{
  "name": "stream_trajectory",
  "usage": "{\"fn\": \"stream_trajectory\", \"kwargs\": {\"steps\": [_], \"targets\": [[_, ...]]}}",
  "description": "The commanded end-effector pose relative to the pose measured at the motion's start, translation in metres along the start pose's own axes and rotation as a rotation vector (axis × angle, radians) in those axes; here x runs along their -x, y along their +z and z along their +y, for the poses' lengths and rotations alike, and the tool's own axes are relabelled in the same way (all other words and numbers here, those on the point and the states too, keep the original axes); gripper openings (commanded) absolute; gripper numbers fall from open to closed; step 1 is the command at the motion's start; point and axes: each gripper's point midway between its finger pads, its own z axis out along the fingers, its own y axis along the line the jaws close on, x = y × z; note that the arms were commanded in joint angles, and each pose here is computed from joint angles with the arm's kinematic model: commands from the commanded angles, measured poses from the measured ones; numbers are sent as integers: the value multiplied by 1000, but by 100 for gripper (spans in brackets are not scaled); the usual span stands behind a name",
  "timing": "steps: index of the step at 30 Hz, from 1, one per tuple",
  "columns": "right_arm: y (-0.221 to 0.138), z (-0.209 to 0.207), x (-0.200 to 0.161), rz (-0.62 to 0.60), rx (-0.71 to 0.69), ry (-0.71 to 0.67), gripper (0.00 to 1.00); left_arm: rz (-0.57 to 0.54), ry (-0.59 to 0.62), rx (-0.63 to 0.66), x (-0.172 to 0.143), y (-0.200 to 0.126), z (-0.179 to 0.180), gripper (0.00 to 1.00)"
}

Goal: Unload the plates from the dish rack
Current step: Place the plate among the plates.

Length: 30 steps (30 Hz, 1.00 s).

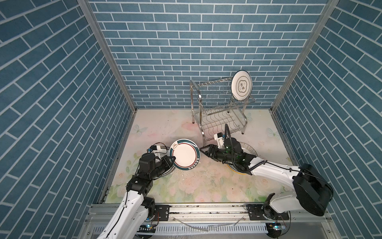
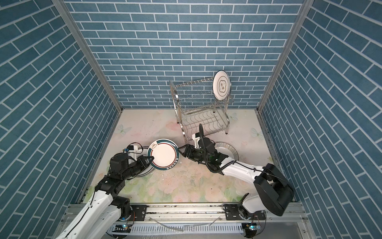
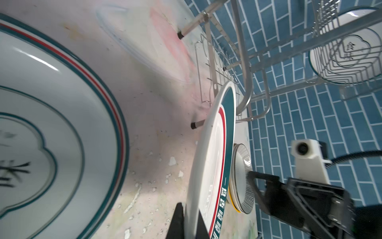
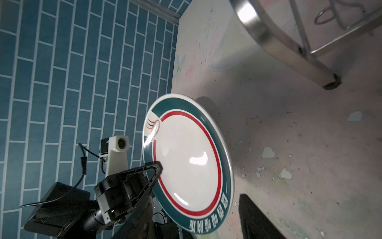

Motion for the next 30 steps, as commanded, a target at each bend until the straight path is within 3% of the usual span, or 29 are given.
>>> {"fn": "stream_trajectory", "kwargs": {"steps": [1, 4, 13, 23, 30], "targets": [[-25, -15, 9, -39, -125, -79, 67, -23, 24, 87, 10, -16, 10, 0], [-45, -21, 14, -64, -154, -82, 67, -57, 1, 150, 17, -25, 23, 0], [-85, -31, 24, -104, -188, -90, 67, -127, -144, 153, 39, -34, 51, 0], [-100, -45, 29, -118, -199, -63, 67, -181, -244, 160, 55, -44, 75, 0], [-110, -50, 35, -133, -208, -59, 67, -203, -293, 245, 48, -48, 96, 0]]}}
